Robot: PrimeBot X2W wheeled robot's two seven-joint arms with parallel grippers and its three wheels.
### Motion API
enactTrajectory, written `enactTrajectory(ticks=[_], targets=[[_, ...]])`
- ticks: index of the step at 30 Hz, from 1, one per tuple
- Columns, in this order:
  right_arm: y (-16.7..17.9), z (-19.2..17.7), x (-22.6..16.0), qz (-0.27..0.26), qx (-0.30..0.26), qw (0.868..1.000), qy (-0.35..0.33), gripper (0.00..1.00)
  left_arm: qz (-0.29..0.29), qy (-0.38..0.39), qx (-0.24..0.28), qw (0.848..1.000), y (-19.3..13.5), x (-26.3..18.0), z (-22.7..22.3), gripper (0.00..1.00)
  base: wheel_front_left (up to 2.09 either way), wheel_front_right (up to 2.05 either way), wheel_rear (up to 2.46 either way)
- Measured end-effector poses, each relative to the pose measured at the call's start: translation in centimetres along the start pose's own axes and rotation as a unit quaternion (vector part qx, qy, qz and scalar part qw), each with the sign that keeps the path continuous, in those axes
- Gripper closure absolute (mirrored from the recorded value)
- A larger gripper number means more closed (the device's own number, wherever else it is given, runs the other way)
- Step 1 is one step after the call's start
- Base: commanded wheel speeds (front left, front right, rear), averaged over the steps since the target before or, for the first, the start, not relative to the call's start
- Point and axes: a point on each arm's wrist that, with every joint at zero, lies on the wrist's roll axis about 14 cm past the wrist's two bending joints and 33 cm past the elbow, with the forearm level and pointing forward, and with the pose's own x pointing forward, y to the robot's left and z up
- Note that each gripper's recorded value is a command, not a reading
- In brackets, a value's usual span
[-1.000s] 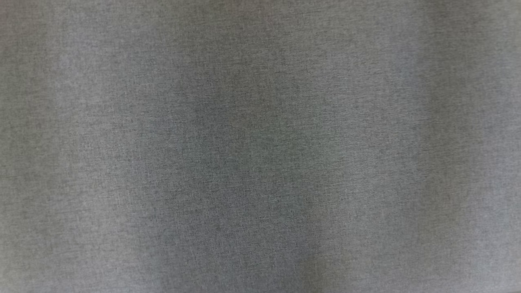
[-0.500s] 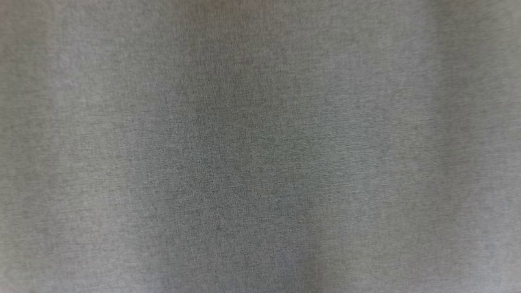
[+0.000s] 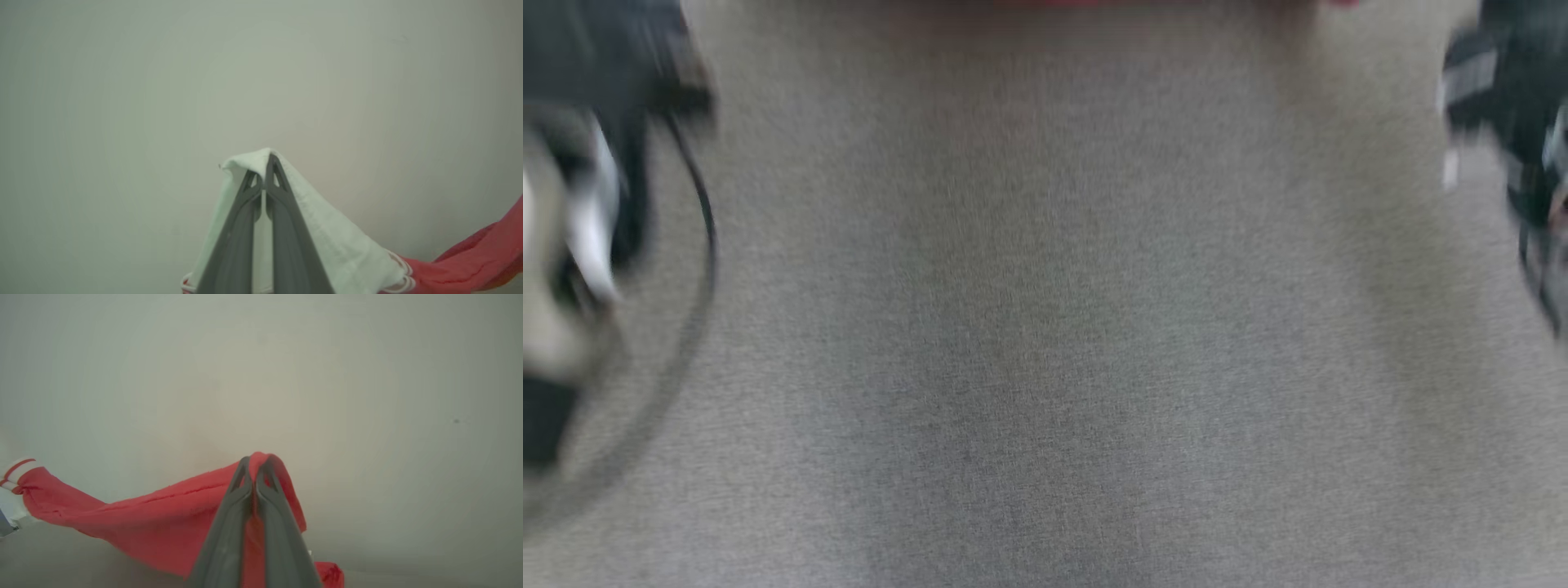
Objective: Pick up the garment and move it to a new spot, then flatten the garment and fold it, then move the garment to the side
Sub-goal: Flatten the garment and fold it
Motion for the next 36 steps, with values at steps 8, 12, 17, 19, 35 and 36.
enactTrajectory(ticks=[8, 12, 17, 19, 35, 36], targets=[[1.2, -3.8, -9.2, -0.037, 0.06, 0.995, 0.065, 1.0, 0.097, 0.064, -0.065, 0.991, -0.5, -11.4, -0.4, 1.0, 0.0, 0.0, 0.0], [2.0, -5.3, -12.7, -0.056, 0.084, 0.99, 0.096, 1.0, 0.126, 0.106, -0.095, 0.982, -1.5, -15.9, -1.5, 1.0, 0.0, 0.0, 0.0], [3.0, -7.6, -16.3, -0.076, 0.106, 0.982, 0.137, 1.0, 0.15, 0.155, -0.124, 0.969, -2.9, -20.1, -3.3, 1.0, 0.0, 0.0, 0.0], [3.2, -8.7, -18.0, -0.09, 0.115, 0.977, 0.156, 1.0, 0.169, 0.172, -0.141, 0.96, -3.2, -21.9, -4.0, 1.0, 0.0, 0.0, 0.0], [0.9, -12.6, -28.3, -0.173, 0.092, 0.944, 0.264, 1.0, 0.187, 0.268, -0.207, 0.922, -8.1, -31.3, -7.2, 1.0, 0.0, 0.0, 0.0], [0.8, -12.8, -28.9, -0.177, 0.093, 0.941, 0.271, 1.0, 0.186, 0.27, -0.208, 0.921, -8.2, -31.6, -7.2, 1.0, 0.0, 0.0, 0.0]])
